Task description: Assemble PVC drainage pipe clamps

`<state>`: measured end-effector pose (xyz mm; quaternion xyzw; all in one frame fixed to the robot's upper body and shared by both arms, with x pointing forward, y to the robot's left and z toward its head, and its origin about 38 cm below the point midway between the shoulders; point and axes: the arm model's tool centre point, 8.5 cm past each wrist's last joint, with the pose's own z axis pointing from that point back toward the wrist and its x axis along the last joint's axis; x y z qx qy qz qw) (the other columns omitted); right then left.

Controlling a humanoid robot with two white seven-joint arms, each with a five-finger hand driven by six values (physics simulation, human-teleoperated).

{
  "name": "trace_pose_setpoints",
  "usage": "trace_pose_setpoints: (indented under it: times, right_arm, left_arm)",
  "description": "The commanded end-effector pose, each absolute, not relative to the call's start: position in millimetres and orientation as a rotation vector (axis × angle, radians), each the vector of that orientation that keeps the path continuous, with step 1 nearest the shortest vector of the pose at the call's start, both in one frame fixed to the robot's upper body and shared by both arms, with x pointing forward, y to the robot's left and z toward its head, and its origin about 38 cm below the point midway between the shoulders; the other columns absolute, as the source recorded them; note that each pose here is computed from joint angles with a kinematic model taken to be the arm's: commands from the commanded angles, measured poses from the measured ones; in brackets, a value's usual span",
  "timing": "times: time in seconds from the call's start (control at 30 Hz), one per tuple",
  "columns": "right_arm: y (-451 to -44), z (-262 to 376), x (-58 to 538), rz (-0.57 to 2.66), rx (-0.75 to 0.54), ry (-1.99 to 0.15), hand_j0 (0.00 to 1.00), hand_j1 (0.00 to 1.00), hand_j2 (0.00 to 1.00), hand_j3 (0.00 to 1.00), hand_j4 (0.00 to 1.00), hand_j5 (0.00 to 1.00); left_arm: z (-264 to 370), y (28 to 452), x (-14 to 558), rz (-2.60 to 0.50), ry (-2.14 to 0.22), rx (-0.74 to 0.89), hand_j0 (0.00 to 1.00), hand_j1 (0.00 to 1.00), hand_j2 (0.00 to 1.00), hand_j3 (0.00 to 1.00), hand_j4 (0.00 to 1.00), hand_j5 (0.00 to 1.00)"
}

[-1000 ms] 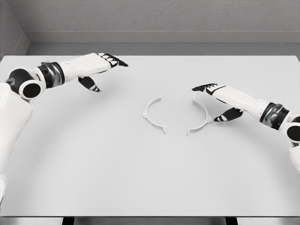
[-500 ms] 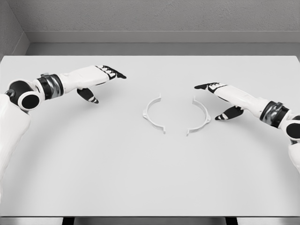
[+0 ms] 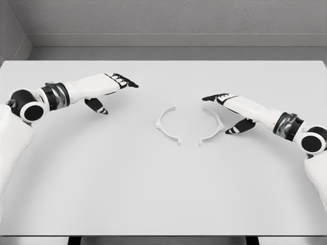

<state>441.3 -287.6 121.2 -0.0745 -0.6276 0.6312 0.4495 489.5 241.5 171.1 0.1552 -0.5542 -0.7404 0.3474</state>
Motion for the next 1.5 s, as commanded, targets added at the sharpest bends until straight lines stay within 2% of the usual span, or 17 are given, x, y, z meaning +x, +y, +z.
trace_pose_setpoints:
  times: [0.0, 0.23, 0.47, 0.73, 0.87, 0.9, 0.97, 1.03, 1.3, 1.4, 1.47]
  right_arm:
    - [-283, 121, 441, 1.557, -0.169, -1.562, 1.0, 1.0, 1.0, 1.0, 1.0, 1.0]
    - [-288, 137, 452, 1.558, -0.206, -1.579, 1.0, 1.0, 1.0, 1.0, 1.0, 1.0]
    - [-292, 127, 458, 1.531, -0.192, -1.545, 1.0, 1.0, 1.0, 1.0, 1.0, 1.0]
    - [-276, 122, 458, 1.549, -0.157, -1.555, 1.0, 1.0, 1.0, 1.0, 1.0, 1.0]
    - [-270, 120, 457, 1.56, -0.144, -1.554, 1.0, 1.0, 1.0, 1.0, 1.0, 1.0]
    - [-270, 121, 457, 1.563, -0.143, -1.556, 1.0, 1.0, 1.0, 1.0, 1.0, 1.0]
    - [-265, 120, 457, 1.562, -0.135, -1.564, 1.0, 1.0, 1.0, 1.0, 1.0, 1.0]
    - [-262, 123, 458, 1.561, -0.134, -1.574, 1.0, 1.0, 1.0, 1.0, 1.0, 1.0]
    - [-256, 124, 460, 1.575, -0.127, -1.577, 1.0, 1.0, 1.0, 1.0, 1.0, 1.0]
    - [-253, 125, 460, 1.581, -0.123, -1.58, 1.0, 1.0, 1.0, 1.0, 1.0, 1.0]
    - [-251, 124, 460, 1.587, -0.118, -1.579, 1.0, 1.0, 1.0, 1.0, 1.0, 1.0]
  left_arm:
    - [174, 240, 489, -1.917, -1.45, 0.403, 1.0, 1.0, 1.0, 1.0, 1.0, 1.0]
    - [169, 242, 487, -1.912, -1.444, 0.396, 1.0, 1.0, 1.0, 1.0, 1.0, 1.0]
    - [168, 240, 486, -1.917, -1.443, 0.391, 1.0, 1.0, 1.0, 1.0, 1.0, 1.0]
    - [176, 244, 484, -1.914, -1.46, 0.415, 1.0, 1.0, 1.0, 1.0, 1.0, 1.0]
    - [178, 269, 468, -1.937, -1.436, 0.44, 1.0, 1.0, 1.0, 1.0, 1.0, 1.0]
    - [181, 282, 467, -1.935, -1.416, 0.455, 1.0, 1.0, 1.0, 1.0, 1.0, 1.0]
    - [212, 334, 462, -1.856, -1.428, 0.494, 1.0, 1.0, 1.0, 1.0, 1.0, 1.0]
    - [226, 350, 454, -1.844, -1.443, 0.489, 1.0, 1.0, 1.0, 1.0, 1.0, 1.0]
    - [219, 308, 413, -1.871, -1.607, 0.323, 1.0, 1.0, 1.0, 1.0, 1.0, 1.0]
    - [237, 334, 409, -1.788, -1.643, 0.411, 1.0, 1.0, 1.0, 1.0, 1.0, 1.0]
    - [242, 351, 387, -1.738, -1.666, 0.463, 1.0, 1.0, 1.0, 1.0, 1.0, 1.0]
